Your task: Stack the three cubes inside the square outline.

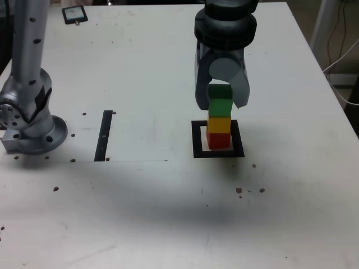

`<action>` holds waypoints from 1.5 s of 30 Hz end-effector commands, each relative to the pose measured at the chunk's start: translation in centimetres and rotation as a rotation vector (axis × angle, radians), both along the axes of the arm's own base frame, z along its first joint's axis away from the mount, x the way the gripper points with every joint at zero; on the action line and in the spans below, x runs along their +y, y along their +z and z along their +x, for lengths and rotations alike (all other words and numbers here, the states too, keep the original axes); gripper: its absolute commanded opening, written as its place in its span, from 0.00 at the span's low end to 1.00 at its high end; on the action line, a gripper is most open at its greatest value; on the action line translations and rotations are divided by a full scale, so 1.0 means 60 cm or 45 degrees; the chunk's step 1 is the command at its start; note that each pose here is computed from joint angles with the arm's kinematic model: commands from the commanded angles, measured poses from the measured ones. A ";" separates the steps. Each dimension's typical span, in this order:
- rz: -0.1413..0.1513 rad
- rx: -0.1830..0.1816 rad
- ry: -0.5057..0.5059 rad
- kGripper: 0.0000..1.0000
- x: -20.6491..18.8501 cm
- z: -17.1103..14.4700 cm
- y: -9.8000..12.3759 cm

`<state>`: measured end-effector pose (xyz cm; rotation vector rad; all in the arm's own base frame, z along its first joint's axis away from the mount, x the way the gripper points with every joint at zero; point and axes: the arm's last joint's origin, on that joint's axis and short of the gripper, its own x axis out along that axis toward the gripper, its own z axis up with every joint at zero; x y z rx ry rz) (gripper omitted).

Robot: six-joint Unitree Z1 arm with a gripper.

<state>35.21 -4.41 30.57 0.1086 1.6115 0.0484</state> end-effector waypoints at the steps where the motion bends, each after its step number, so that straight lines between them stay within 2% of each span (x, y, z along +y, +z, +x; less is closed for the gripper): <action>1: -0.002 0.001 0.001 0.29 0.001 -0.001 0.000; 8: 0.013 0.001 -0.005 0.85 0.002 0.001 -0.005; 12: 0.017 0.002 -0.005 0.98 0.002 0.000 -0.006; 22: 0.008 -0.002 -0.002 0.99 0.003 -0.006 -0.004; 26: -0.006 -0.030 -0.008 0.99 0.004 -0.019 0.010; 33: -0.050 -0.107 -0.054 0.99 0.004 -0.036 0.045; 41: -0.055 -0.118 -0.065 0.99 0.007 -0.058 0.060; 45: -0.047 -0.127 -0.057 0.99 0.016 -0.087 0.072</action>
